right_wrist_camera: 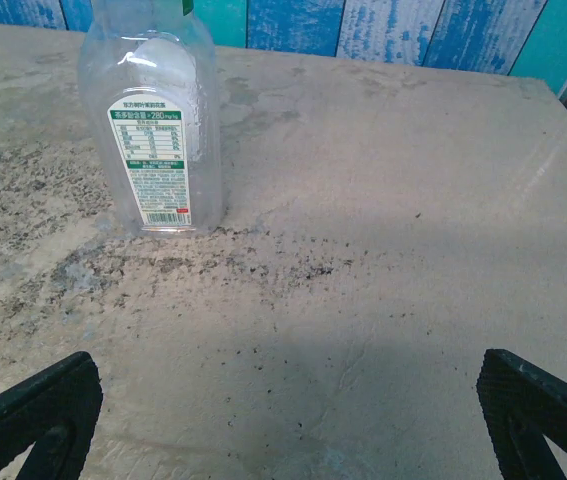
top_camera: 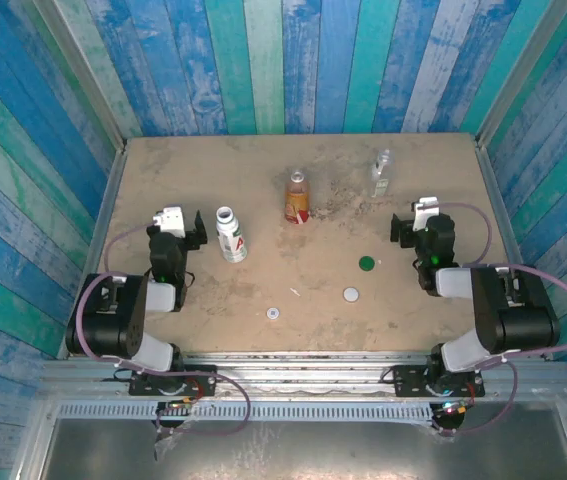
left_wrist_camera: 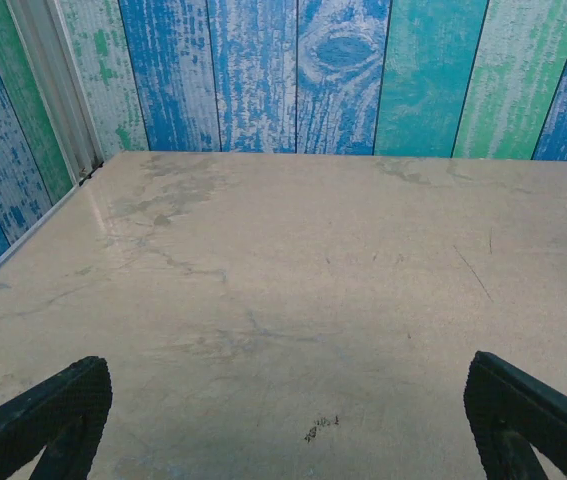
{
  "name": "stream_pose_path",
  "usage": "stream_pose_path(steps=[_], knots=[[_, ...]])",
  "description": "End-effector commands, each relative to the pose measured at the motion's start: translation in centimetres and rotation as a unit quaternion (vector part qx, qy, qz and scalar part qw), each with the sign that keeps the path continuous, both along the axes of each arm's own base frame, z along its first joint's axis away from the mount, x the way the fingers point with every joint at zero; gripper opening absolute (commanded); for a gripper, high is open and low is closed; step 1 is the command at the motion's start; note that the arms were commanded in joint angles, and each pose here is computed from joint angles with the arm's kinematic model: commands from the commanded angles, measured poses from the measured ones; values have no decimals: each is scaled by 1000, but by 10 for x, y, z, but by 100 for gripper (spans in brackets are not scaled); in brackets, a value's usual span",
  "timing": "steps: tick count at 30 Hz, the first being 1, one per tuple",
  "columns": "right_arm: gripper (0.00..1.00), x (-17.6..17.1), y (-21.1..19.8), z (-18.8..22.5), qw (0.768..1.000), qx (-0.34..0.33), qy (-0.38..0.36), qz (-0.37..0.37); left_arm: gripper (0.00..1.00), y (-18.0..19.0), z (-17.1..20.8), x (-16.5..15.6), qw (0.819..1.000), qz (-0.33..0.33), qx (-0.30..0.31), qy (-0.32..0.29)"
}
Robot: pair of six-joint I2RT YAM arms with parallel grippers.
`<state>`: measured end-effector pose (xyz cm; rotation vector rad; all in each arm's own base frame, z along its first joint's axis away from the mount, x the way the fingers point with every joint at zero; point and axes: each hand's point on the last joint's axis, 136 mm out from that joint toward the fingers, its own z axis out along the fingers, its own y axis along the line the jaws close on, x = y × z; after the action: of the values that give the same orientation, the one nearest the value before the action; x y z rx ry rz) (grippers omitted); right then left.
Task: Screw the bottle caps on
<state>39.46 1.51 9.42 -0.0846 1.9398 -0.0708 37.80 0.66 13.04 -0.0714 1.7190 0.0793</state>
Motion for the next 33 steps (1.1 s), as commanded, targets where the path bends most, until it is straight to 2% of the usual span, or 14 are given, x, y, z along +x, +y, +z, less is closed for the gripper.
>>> stream_pose_path(steps=[1,29,33], knots=[[100,4,-1,4,1000,-1,-4,-5,94,2,-3,4,1000,6,-3,4],[100,4,0,4,1000,-2,-6,-4,94,4,-1,2,1000,8,-2,-1],[100,2,5,11,1000,-7,-13,9,94,19,12,-8,998,55,-16,-18]])
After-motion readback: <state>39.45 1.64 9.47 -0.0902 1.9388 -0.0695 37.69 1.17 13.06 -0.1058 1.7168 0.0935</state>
